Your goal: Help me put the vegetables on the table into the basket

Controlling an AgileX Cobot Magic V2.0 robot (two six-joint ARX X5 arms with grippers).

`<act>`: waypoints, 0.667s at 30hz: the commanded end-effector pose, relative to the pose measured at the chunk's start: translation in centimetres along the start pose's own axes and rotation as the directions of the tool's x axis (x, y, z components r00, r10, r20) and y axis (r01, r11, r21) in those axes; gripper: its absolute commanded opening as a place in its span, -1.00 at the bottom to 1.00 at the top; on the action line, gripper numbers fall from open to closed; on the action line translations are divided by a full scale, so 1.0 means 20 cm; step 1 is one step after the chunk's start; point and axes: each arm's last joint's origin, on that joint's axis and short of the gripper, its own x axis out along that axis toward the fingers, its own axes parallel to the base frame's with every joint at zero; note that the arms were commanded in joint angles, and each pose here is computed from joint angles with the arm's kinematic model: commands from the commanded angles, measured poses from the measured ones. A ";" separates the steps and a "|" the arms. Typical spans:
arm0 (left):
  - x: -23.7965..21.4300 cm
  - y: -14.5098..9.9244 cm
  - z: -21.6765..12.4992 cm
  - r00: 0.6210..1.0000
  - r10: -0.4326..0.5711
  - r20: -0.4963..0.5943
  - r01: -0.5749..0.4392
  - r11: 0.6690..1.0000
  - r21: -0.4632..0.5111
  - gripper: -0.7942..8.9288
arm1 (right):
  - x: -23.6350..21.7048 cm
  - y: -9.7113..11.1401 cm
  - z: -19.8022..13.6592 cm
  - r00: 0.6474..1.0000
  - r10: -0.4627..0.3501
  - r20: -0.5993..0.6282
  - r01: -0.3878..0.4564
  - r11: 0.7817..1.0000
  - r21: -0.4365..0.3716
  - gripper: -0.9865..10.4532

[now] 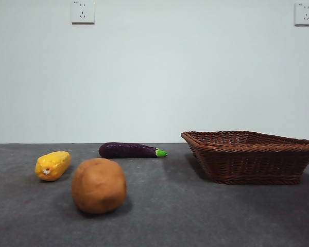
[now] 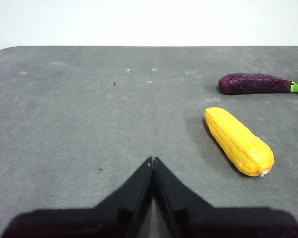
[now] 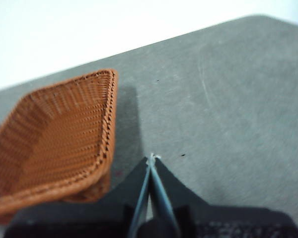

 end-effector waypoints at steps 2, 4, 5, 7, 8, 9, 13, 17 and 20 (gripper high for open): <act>0.01 0.00 -0.01 1.000 -0.009 -0.006 0.009 1.000 -0.004 -0.85 | 0.00 0.00 -0.01 1.000 0.011 -0.006 -0.009 0.982 0.190 -0.83; 0.00 0.00 -0.01 0.999 -0.038 -0.006 0.038 0.999 -0.005 -0.85 | 0.00 0.00 -0.01 0.999 0.032 -0.011 -0.028 0.972 0.234 -0.83; 0.00 -0.01 -0.01 0.998 -0.062 -0.010 0.061 0.998 -0.006 -0.85 | 0.00 0.00 -0.01 0.999 0.049 -0.015 -0.044 0.968 0.249 -0.84; 0.00 -0.01 -0.01 0.995 -0.093 -0.017 0.093 0.996 -0.011 -0.85 | 0.00 0.01 0.00 0.997 0.078 -0.025 -0.068 0.961 0.270 -0.84; 0.00 -0.01 0.00 0.994 -0.104 -0.019 0.104 0.994 -0.021 -0.85 | -0.01 0.02 0.01 0.995 0.092 -0.026 -0.081 0.959 0.272 -0.84; 0.00 -0.02 0.00 0.994 -0.111 -0.022 0.110 0.993 -0.028 -0.85 | -0.01 0.02 0.01 0.994 0.108 -0.025 -0.097 0.957 0.272 -0.84; 0.00 -0.02 0.05 0.993 -0.110 -0.028 0.109 0.993 -0.056 -0.85 | -0.04 0.05 0.09 0.991 0.133 -0.002 -0.128 0.955 0.268 -0.84; 0.00 -0.02 0.12 0.989 -0.139 -0.042 0.135 0.987 -0.092 -0.85 | -0.06 0.07 0.18 0.990 0.141 0.020 -0.141 0.954 0.264 -0.84; 0.01 -0.03 0.18 0.981 -0.184 -0.067 0.175 0.978 -0.117 -0.85 | -0.07 0.10 0.26 0.988 0.156 0.011 -0.154 0.954 0.255 -0.84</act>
